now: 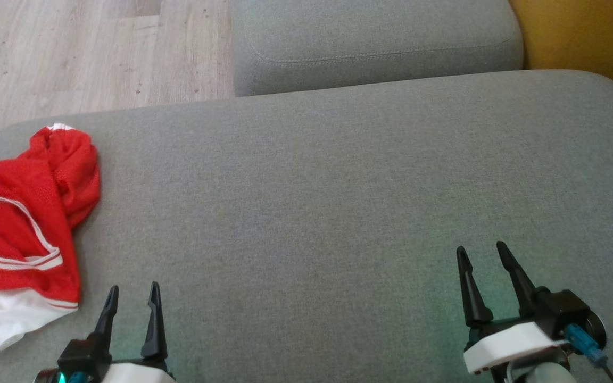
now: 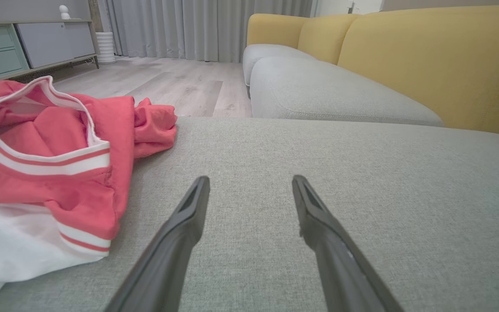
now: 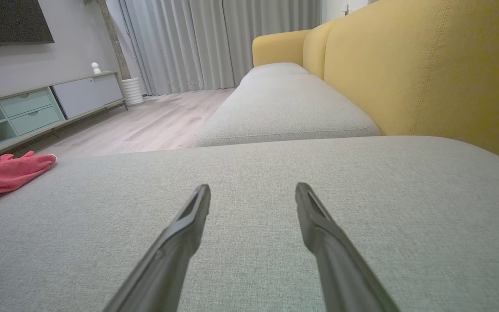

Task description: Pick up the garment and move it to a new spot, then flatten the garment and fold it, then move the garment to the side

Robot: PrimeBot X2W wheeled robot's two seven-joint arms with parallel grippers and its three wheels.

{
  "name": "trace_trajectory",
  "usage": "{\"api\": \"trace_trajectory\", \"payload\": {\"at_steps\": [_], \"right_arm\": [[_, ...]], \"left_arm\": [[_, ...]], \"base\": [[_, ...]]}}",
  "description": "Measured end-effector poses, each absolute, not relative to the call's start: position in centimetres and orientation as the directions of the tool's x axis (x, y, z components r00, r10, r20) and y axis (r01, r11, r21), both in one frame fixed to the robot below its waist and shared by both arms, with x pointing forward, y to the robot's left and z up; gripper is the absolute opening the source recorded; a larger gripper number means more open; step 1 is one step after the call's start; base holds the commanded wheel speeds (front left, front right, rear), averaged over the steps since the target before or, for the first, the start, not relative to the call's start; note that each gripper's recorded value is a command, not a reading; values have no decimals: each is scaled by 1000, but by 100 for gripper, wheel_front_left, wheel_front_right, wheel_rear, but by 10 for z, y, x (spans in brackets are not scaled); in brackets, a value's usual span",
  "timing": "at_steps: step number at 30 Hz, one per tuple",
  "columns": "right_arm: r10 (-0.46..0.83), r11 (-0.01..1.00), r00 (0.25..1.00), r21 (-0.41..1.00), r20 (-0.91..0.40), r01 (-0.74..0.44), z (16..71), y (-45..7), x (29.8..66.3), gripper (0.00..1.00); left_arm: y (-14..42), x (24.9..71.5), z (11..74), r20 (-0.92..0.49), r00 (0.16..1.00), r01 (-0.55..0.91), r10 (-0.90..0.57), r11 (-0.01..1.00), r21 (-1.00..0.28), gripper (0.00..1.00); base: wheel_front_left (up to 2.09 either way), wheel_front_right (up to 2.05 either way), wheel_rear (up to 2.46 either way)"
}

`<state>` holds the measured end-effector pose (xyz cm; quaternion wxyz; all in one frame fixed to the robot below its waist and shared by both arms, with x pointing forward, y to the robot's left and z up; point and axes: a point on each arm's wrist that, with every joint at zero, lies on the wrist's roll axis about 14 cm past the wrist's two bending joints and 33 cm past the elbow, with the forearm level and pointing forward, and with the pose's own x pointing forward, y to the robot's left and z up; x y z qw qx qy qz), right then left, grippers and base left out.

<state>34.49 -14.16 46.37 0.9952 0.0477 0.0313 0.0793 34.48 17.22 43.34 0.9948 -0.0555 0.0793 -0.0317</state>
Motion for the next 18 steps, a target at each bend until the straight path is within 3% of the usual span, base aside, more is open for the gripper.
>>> {"api": "trace_trajectory", "payload": {"at_steps": [18], "right_arm": [[161, 983, 984, 101, -71, -153, 459, -142, 343, 100]], "left_arm": [[176, 342, 427, -173, 983, 33, -57, 990, -140, 100]], "base": [[0, 0, 0]]}}
